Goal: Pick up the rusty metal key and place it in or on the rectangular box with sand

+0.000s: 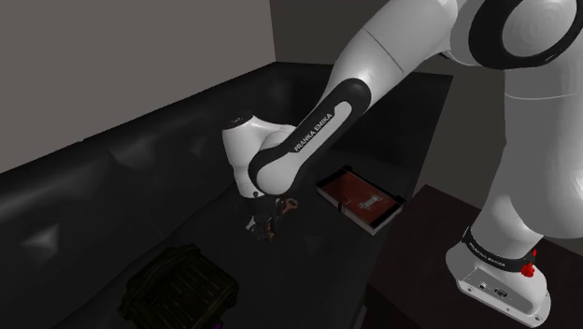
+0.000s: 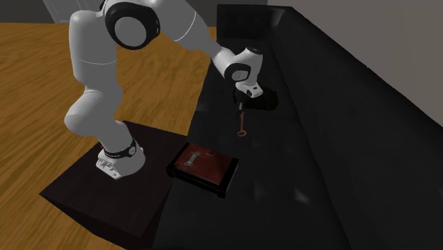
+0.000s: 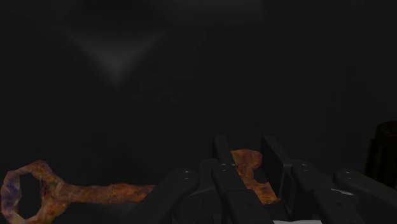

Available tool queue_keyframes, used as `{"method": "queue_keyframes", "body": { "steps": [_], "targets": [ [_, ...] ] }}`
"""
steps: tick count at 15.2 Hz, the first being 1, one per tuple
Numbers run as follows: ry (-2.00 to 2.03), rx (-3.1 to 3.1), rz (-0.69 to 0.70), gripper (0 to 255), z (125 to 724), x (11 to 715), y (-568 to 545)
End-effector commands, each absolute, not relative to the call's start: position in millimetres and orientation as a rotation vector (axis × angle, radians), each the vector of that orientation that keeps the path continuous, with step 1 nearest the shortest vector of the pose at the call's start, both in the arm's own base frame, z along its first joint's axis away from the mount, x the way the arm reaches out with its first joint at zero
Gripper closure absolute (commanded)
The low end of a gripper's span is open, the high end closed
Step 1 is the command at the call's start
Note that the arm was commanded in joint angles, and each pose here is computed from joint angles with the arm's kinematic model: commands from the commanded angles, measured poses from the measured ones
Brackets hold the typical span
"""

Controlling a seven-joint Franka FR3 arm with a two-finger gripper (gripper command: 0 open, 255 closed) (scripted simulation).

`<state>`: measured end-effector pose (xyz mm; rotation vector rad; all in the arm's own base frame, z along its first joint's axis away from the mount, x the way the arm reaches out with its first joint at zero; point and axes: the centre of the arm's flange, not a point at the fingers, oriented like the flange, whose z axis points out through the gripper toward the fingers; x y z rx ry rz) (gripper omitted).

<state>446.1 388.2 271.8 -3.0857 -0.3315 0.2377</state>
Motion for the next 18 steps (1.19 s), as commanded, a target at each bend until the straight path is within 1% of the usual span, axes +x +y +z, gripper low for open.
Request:
{"method": "queue_keyframes", "body": {
  "steps": [1, 11, 18],
  "targets": [
    [-0.331, -3.086, 0.238, 255, 284, 446, 389],
    [-0.331, -3.086, 0.238, 255, 333, 446, 389],
    [-0.331, -3.086, 0.238, 255, 336, 417, 301]
  ]
}}
